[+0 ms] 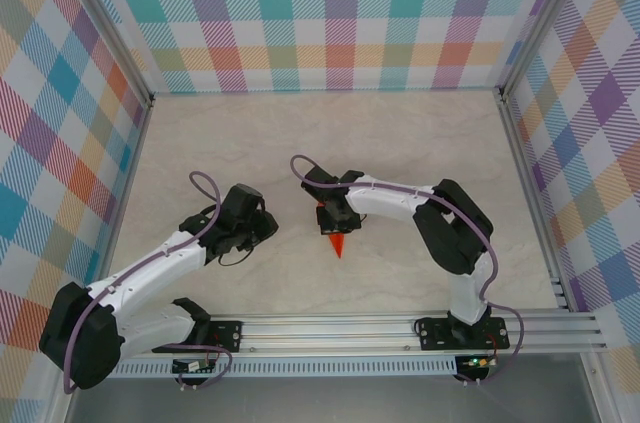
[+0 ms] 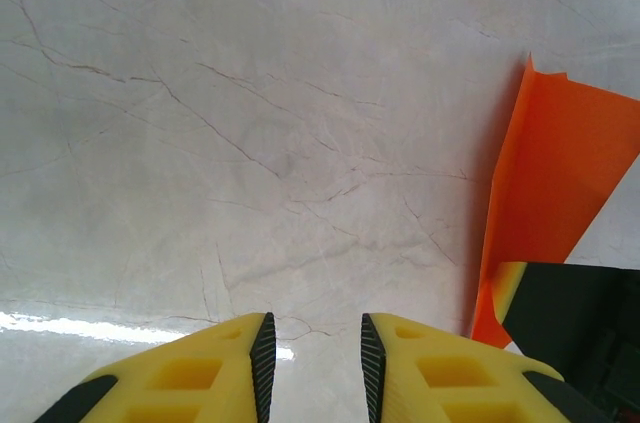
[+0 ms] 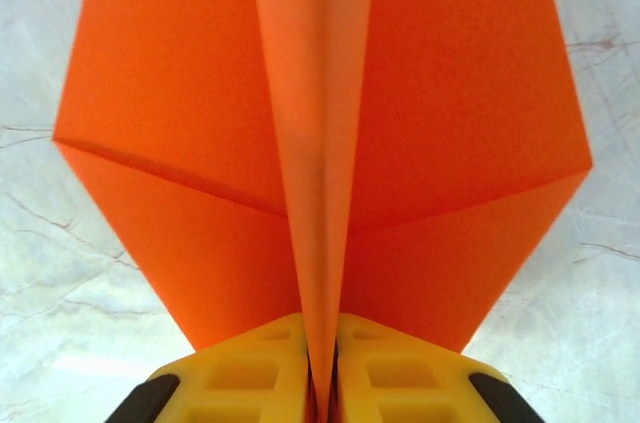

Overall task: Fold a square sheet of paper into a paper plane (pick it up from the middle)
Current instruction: Move the paper plane to the center of the table.

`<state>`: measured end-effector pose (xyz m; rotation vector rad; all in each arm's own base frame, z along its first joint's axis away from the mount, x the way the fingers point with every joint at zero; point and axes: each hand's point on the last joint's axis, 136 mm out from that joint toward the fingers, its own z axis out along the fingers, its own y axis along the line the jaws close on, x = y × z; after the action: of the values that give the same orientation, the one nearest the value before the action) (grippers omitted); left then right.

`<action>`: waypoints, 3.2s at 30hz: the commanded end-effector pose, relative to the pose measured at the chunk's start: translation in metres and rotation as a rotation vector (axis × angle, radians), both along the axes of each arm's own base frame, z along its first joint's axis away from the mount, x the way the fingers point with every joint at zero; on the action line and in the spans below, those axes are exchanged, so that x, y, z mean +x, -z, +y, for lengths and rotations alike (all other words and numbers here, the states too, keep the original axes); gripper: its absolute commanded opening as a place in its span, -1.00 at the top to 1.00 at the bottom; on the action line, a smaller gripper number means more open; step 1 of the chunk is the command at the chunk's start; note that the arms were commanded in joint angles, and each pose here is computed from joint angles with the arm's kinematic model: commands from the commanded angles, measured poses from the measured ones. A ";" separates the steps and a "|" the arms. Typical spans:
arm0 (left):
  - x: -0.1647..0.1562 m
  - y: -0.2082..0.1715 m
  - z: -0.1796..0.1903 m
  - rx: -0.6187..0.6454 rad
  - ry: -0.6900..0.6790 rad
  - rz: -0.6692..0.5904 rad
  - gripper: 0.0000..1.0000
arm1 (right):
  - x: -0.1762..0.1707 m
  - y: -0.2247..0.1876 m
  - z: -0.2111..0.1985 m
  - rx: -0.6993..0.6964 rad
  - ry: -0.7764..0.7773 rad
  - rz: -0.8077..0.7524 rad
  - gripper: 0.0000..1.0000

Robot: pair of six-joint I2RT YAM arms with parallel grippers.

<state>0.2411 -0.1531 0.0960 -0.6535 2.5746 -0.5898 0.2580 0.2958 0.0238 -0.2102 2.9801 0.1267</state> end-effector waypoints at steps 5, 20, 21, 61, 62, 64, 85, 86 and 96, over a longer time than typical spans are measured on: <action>-0.002 0.004 0.010 0.040 0.005 -0.003 0.37 | -0.001 0.009 -0.003 -0.015 0.029 0.042 0.68; -0.001 0.005 0.008 0.039 0.015 0.003 0.35 | -0.026 0.056 -0.021 -0.049 0.090 0.150 0.62; -0.001 0.005 0.007 0.039 0.016 0.003 0.36 | -0.028 0.057 -0.022 -0.054 0.094 0.154 0.63; -0.001 0.001 0.008 0.045 0.029 -0.013 0.35 | -0.040 0.087 -0.039 -0.121 0.183 0.199 0.60; -0.001 0.001 0.008 0.044 0.032 -0.015 0.34 | -0.039 0.083 -0.040 -0.120 0.183 0.192 0.60; 0.000 -0.001 0.007 0.043 0.038 -0.019 0.34 | -0.034 0.069 -0.036 -0.094 0.176 0.162 0.56; 0.003 -0.017 0.008 0.053 0.070 -0.092 0.18 | -0.001 -0.085 -0.021 0.112 0.092 -0.122 -0.03; 0.003 -0.017 0.008 0.055 0.073 -0.095 0.17 | -0.001 -0.092 -0.024 0.120 0.095 -0.142 -0.04; 0.005 -0.030 0.021 0.124 0.089 -0.175 -0.06 | 0.002 -0.170 -0.107 0.088 0.198 -0.533 -0.41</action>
<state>0.2447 -0.1458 0.1198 -0.4535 2.4950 -0.5567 0.2543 0.2237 0.1804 0.0205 2.5557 0.3025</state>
